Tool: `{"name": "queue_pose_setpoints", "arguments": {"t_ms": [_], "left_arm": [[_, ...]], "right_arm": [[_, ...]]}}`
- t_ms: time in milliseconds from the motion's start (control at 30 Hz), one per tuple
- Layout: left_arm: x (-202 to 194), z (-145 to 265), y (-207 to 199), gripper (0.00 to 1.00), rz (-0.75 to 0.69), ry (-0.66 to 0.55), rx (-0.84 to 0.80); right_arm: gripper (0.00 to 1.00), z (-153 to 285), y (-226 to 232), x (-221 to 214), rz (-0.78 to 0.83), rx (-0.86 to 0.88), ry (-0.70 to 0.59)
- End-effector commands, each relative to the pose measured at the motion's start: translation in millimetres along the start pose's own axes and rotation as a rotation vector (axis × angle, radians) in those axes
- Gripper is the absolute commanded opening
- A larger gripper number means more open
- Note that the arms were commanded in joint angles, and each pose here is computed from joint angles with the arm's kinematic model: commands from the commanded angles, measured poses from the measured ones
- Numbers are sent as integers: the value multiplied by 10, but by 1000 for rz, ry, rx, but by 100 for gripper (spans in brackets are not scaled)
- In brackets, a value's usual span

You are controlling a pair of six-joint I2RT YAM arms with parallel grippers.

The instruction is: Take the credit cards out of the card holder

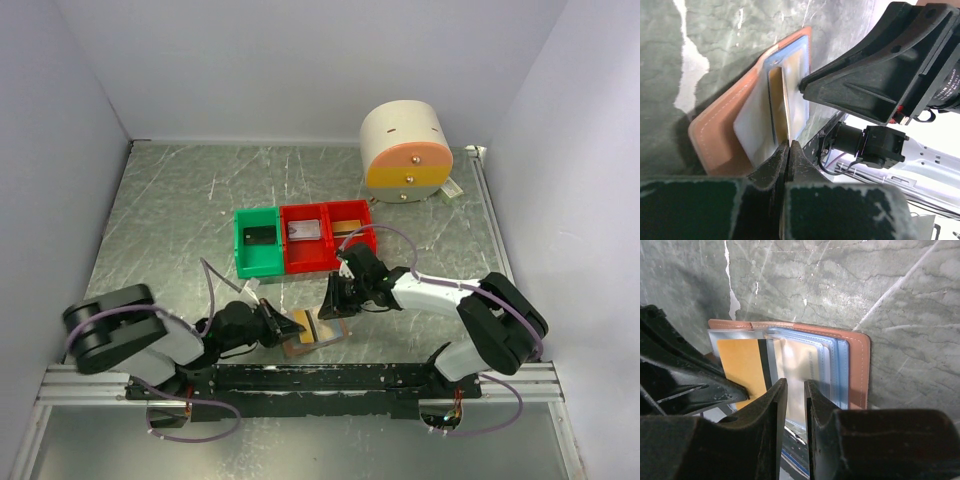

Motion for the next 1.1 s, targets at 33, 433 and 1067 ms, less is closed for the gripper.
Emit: {"name": "queue_pose_setpoints", "arguments": {"t_ms": [33, 433, 1067], "left_arm": [[73, 5, -58, 7, -70, -41, 180], [153, 274, -163, 7, -127, -92, 247], [246, 520, -706, 7, -321, -123, 107]], "right_arm": [[22, -39, -374, -157, -20, -211, 40], [22, -43, -288, -74, -10, -194, 33], [54, 638, 264, 361, 56, 16, -308]]}}
Point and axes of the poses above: each gripper's point midway between its finger pads, its own z axis back along the fingers, its own y axis along the line the jaws close on, x = y × z, the point moved 7 cm from there along z, back along the fingers, and after that the axes turned 1 degree about -z, right-handed, at the moved point
